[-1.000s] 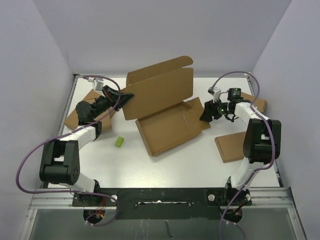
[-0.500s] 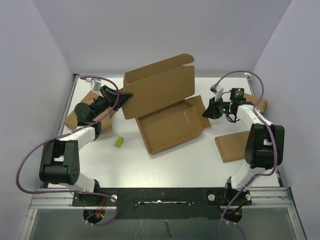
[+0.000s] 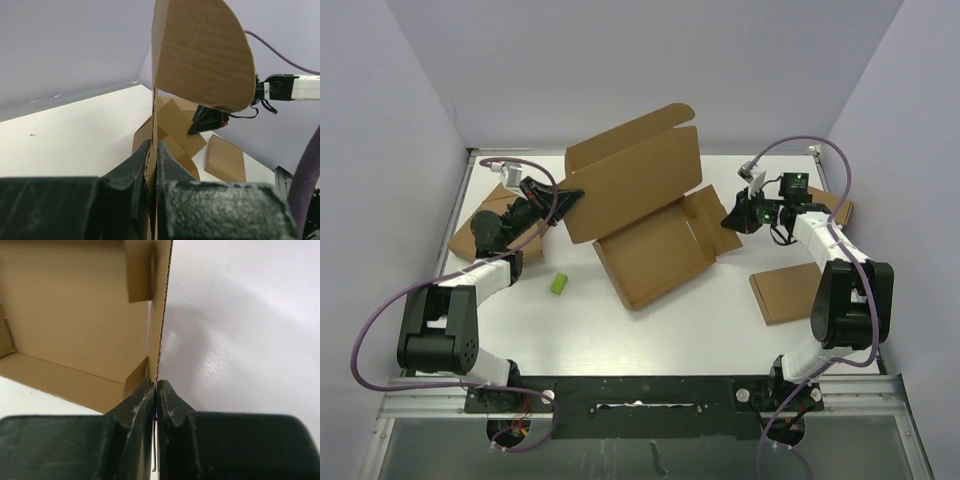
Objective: Fold the paper box
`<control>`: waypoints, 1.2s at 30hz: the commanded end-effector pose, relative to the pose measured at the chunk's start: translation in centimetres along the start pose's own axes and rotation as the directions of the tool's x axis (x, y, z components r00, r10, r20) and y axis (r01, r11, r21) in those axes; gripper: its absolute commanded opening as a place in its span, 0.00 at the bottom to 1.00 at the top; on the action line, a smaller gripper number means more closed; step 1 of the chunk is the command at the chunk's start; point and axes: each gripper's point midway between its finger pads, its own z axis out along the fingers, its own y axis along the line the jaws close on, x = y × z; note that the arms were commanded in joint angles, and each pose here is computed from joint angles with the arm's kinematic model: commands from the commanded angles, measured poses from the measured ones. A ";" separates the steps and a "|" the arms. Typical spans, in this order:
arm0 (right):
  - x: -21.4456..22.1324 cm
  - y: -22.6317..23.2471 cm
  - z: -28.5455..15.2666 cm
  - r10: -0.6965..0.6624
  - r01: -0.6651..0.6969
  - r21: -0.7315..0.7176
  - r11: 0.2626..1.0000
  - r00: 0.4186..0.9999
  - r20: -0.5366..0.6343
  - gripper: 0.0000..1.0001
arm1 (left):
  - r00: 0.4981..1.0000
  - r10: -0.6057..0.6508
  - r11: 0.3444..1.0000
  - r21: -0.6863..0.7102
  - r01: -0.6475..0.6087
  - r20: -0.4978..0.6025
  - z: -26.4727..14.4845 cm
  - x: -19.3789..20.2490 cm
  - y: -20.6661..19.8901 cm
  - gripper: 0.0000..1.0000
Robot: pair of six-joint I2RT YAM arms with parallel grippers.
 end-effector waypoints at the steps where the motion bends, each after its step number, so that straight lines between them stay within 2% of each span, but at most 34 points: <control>1: 0.2 -2.0 0.3 0.049 -0.048 0.031 0.998 0.998 -0.031 0.05 | 0.993 0.089 0.996 -0.008 -0.089 0.075 -0.3 -2.0 -2.3 0.00; 8: -0.6 0.4 0.6 -0.001 0.001 -0.055 0.998 1.000 0.006 0.03 | 0.993 0.105 0.993 -0.062 -0.102 0.045 -0.5 0.5 -2.7 0.00; 16: -2.0 3.4 0.5 -0.009 0.016 -0.147 0.989 0.999 0.053 0.04 | 0.992 0.111 0.991 -0.079 -0.106 0.059 -0.2 0.6 -2.8 0.00; 24: 0.2 4.0 1.8 0.114 -0.111 -0.260 0.959 0.993 -0.006 0.07 | 0.993 0.116 0.991 -0.070 -0.114 0.029 -0.4 1.4 -2.7 0.00; 31: 1.1 3.6 2.4 0.212 -0.214 -0.330 0.919 0.976 -0.043 0.26 | 0.993 0.116 0.990 -0.085 -0.115 0.006 -0.7 2.1 -2.2 0.00; 36: 1.1 4.2 2.4 0.251 -0.249 -0.387 0.888 0.967 -0.046 0.46 | 0.993 0.115 0.989 -0.091 -0.113 0.010 -0.8 1.9 -1.9 0.00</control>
